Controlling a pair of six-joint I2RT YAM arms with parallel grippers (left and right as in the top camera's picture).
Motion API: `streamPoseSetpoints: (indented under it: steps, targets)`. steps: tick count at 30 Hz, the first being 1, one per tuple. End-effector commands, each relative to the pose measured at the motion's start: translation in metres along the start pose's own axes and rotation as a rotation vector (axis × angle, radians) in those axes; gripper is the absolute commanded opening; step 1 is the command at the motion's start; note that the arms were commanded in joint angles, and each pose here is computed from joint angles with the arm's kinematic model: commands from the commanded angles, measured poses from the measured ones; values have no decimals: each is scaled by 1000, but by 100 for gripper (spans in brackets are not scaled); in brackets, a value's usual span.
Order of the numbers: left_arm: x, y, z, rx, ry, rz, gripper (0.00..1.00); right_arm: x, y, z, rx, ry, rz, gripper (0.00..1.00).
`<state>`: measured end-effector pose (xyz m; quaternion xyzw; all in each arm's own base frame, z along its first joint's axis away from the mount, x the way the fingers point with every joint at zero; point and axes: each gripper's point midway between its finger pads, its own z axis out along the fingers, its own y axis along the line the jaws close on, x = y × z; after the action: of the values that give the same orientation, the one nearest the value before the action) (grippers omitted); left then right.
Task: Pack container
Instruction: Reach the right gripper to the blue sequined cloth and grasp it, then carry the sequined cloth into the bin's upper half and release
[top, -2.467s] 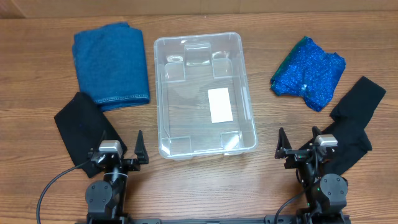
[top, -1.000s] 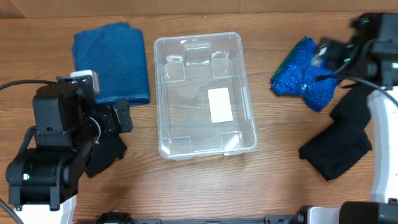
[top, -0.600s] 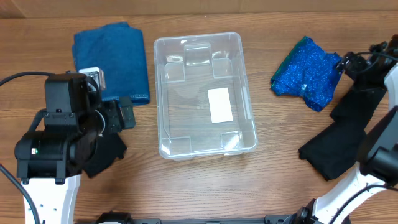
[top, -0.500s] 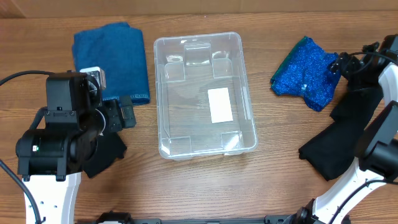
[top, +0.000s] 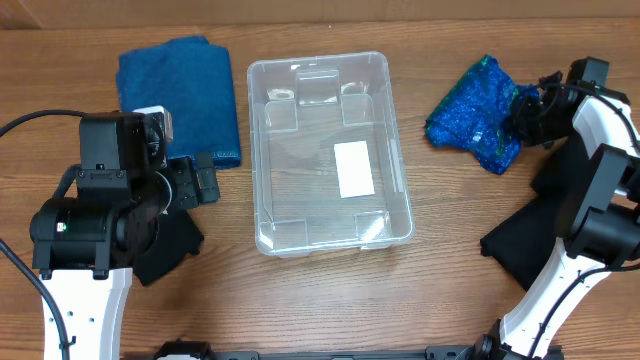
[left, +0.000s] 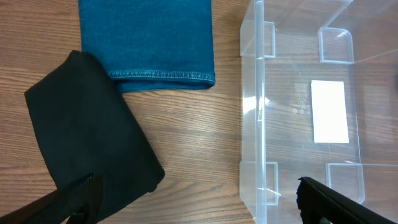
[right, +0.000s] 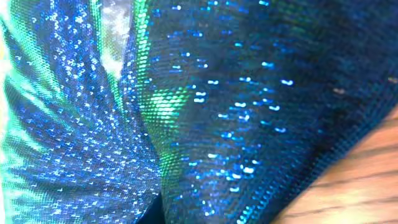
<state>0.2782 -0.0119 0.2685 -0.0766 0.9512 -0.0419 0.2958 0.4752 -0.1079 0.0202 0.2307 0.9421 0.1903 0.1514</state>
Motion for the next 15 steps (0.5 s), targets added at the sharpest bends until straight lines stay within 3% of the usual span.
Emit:
streamPoseSetpoints:
  steps: [1,5,8,12,15]
  targets:
    - [-5,-4,-6,11,-18,14,100,-11,30,-24,-97,-42,-33,4]
    - [-4,-3,-6,10,-15,14,100,-39,93,-125,-182,-223,-147,4]
    - [-4,-3,-6,10,-12,14,100,-24,165,-224,-302,-357,-284,4]
    - [-3,-3,-6,10,-11,14,100,51,269,-310,-436,-463,-585,4]
    - [-3,-3,-6,10,-11,14,100,128,330,-296,-519,-336,-777,4]
